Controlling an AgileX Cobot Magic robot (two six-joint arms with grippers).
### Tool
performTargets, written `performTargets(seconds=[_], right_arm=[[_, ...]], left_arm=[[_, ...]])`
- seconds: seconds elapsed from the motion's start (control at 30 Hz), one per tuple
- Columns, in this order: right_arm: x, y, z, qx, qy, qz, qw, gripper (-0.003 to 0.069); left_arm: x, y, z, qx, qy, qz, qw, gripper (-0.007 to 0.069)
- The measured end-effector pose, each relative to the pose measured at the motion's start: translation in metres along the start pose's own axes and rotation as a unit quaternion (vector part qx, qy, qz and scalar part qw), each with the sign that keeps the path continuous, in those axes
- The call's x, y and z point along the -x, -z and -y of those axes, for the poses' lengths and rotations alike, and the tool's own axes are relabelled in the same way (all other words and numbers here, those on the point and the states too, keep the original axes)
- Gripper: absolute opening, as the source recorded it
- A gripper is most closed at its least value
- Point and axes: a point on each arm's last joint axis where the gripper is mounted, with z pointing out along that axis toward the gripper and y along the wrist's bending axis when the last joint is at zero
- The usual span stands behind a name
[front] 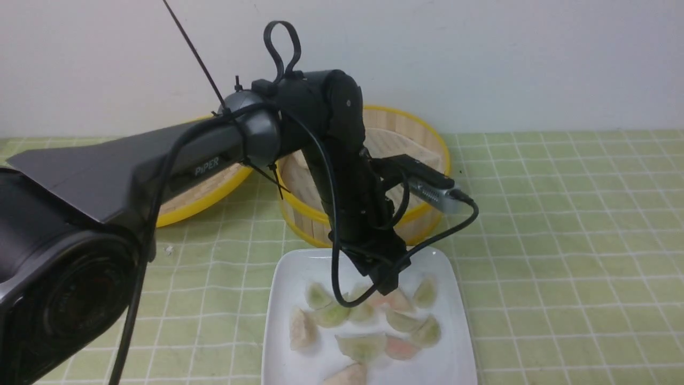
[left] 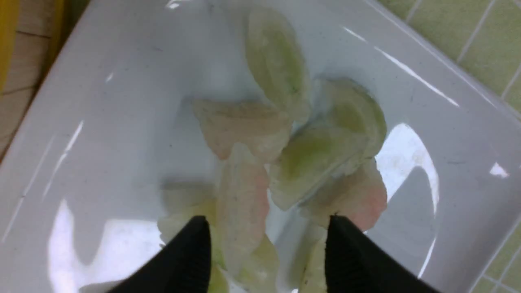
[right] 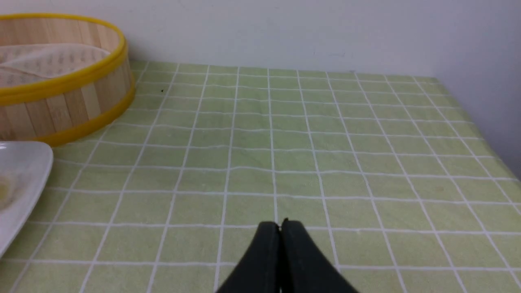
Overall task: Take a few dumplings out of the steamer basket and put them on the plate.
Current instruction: Use the left arm to put the dumpling into the plate, then use the left arm to grab a dumpling from the steamer
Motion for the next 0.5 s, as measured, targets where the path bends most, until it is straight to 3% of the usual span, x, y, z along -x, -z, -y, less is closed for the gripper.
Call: performTargets(seconds=[0.17,0.23,0.37,0.5], right_arm=[[0.0,0.0,0.0,0.0,0.0,0.0,1.0,-0.0015],[0.0,0.0,0.0,0.0,0.0,0.0,1.0,-0.0015],[0.0,0.0,0.0,0.0,0.0,0.0,1.0,-0.0015],[0.0,0.0,0.0,0.0,0.0,0.0,1.0,-0.0015]], left_arm=[[0.008,0.015,-0.004,0.042,-0.011,0.011,0.999,0.0401],[0.016,0.036,-0.01,0.089,0.009,0.033,0.995,0.0331],[0.024,0.079,-0.035,0.161,0.051,0.102,0.98,0.0067],[0.023,0.104,-0.068,0.197,0.078,0.175,0.961,0.0001]])
